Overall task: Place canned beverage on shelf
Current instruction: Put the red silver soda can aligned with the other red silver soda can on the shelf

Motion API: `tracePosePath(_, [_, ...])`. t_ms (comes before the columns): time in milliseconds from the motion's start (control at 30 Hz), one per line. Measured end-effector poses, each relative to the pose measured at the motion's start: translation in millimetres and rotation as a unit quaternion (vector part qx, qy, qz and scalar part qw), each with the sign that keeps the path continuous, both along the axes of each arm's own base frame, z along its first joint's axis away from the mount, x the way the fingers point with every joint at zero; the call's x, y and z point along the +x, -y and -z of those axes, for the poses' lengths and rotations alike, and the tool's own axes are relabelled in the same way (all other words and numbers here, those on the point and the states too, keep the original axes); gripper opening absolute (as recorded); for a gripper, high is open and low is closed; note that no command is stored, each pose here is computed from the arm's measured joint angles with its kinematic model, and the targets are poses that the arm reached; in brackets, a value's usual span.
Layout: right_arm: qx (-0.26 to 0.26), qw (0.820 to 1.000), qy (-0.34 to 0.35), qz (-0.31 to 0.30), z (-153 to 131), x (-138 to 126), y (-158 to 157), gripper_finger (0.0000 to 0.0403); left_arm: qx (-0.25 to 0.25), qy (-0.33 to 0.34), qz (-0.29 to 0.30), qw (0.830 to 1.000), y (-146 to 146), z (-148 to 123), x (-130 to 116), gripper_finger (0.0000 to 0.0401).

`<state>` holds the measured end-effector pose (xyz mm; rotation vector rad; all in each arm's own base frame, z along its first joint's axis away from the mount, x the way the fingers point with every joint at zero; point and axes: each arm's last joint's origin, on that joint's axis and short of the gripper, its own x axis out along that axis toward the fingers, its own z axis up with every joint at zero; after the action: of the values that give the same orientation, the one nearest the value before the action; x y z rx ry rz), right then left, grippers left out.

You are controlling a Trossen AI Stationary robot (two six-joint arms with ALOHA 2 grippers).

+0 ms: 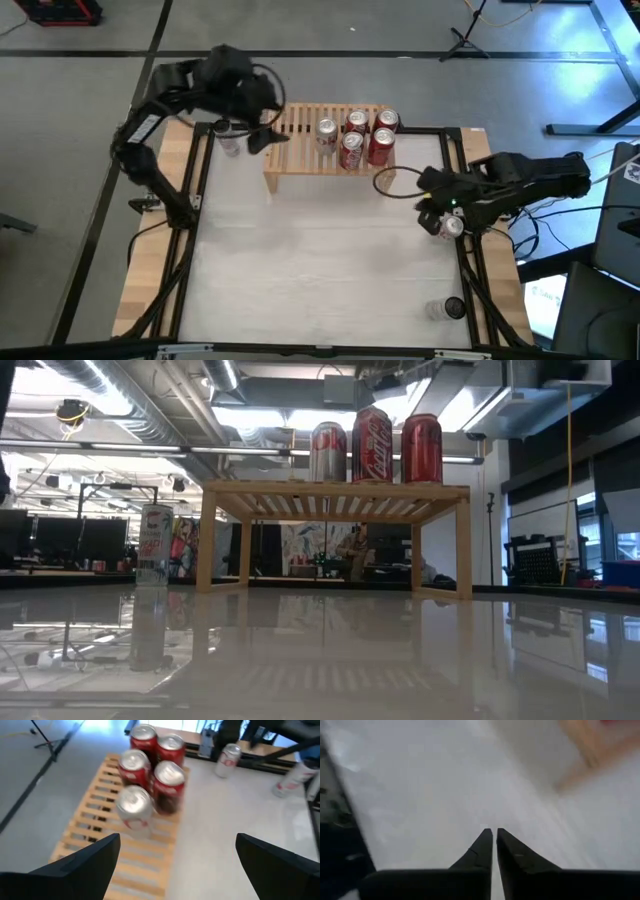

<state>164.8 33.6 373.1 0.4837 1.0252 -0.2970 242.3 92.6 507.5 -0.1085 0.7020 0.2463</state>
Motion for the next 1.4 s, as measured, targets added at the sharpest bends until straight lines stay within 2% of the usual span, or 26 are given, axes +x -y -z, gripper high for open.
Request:
tracePosePath(67, [0.012, 0.998, -0.061, 0.028, 5.1, -10.3, 1.7, 0.0040, -0.008, -0.004, 0.005, 1.000, 11.2, 0.5, -7.8, 0.0386])
tracePosePath(167, [0.022, 0.989, -0.132, 0.062, 10.4, -22.3, 3.6, 0.0099, -0.017, -0.002, 0.012, 1.000, 27.2, 8.0, -13.5, 0.0386])
tracePosePath(300, [0.043, 0.986, -0.129, 0.094, 15.4, -27.7, 4.4, 0.0212, -0.019, 0.013, 0.003, 1.000, 45.7, 29.0, -18.8, 0.0386])
tracePosePath(433, [0.053, 0.978, -0.177, 0.100, 37.2, -31.5, 5.0, 0.0326, -0.034, 0.042, -0.001, 0.999, 59.9, 53.5, -27.0, 0.0386])
tracePosePath(533, [0.069, 0.970, -0.220, 0.080, 55.8, -31.1, 2.9, 0.0385, -0.052, 0.064, -0.003, 0.997, 67.4, 69.5, -31.7, 0.0386])
tracePosePath(600, [0.074, 0.964, -0.245, 0.074, 66.0, -33.6, 2.6, 0.0390, -0.063, 0.078, -0.002, 0.995, 71.6, 77.2, -34.1, 0.0386])
tracePosePath(800, [0.063, 0.952, -0.293, 0.067, 90.0, -36.4, 2.8, 0.0343, -0.081, 0.081, 0.004, 0.993, 79.8, 99.5, -31.3, 0.0386])
tracePosePath(933, [0.061, 0.943, -0.319, 0.072, 102.8, -37.9, 2.8, 0.0327, -0.083, 0.070, 0.009, 0.994, 82.3, 108.5, -27.9, 0.0386])
tracePosePath(1200, [0.055, 0.938, -0.332, 0.083, 119.2, -37.6, 2.9, 0.0325, -0.080, 0.074, 0.009, 0.994, 82.4, 109.4, -25.8, 0.0386])
tracePosePath(1333, [0.048, 0.929, -0.358, 0.087, 129.2, -42.9, 4.0, 0.0325, -0.080, 0.073, 0.009, 0.994, 82.4, 109.5, -25.7, 0.0386])
tracePosePath(1400, [0.054, 0.931, -0.350, 0.085, 133.5, -40.0, 3.1, 0.0323, -0.080, 0.073, 0.009, 0.994, 82.3, 109.5, -25.7, 0.0386])
